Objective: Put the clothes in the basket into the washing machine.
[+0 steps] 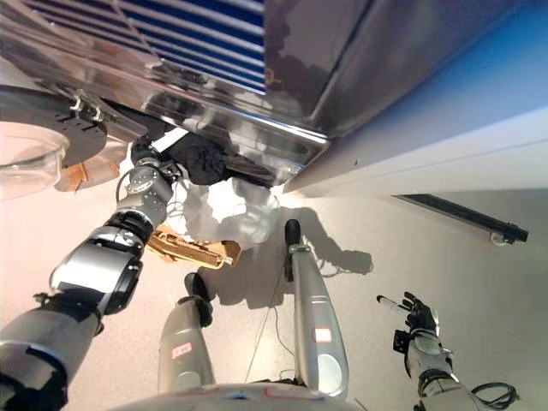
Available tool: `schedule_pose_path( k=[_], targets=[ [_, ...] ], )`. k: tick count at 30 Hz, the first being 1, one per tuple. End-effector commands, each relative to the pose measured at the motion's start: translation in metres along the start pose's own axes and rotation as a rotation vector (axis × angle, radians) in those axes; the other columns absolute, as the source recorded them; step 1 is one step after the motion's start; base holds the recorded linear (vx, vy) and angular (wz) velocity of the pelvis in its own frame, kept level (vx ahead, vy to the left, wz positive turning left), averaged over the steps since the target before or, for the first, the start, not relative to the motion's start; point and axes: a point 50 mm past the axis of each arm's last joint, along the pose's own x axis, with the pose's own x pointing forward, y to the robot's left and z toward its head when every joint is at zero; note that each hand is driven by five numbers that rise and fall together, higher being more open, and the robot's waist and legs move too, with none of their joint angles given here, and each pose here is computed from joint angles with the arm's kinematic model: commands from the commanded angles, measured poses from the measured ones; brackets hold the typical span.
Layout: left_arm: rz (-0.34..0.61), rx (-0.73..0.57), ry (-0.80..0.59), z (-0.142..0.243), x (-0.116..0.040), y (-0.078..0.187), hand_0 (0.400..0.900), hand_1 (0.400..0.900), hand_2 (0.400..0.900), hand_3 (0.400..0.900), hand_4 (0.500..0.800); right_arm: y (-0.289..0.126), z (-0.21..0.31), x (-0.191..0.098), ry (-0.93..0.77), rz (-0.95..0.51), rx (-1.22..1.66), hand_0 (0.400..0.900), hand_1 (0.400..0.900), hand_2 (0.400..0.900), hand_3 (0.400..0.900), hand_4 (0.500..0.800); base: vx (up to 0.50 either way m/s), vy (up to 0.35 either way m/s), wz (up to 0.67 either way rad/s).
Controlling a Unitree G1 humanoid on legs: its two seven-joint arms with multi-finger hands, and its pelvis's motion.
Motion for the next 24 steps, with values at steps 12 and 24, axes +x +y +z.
schedule_pose_path(
  k=[12,24],
  targets=[
    [-0.001,-0.028,-0.138,0.023,0.003,0.011,0.9,0.9,0.9,0.9,0.8,-0.05,-0.062,-0.022,0.151,-0.127,-0.08,0.9,0.9,0.9,0.9,0.8,0.007,-0.01,-0.02],
    [0.01,-0.084,-0.082,0.008,0.002,0.015,0.9,0.9,0.9,0.9,0.8,-0.05,-0.068,-0.026,0.154,-0.12,-0.078,0.9,0.9,0.9,0.9,0.8,0.008,-0.013,0.03]
  ],
)
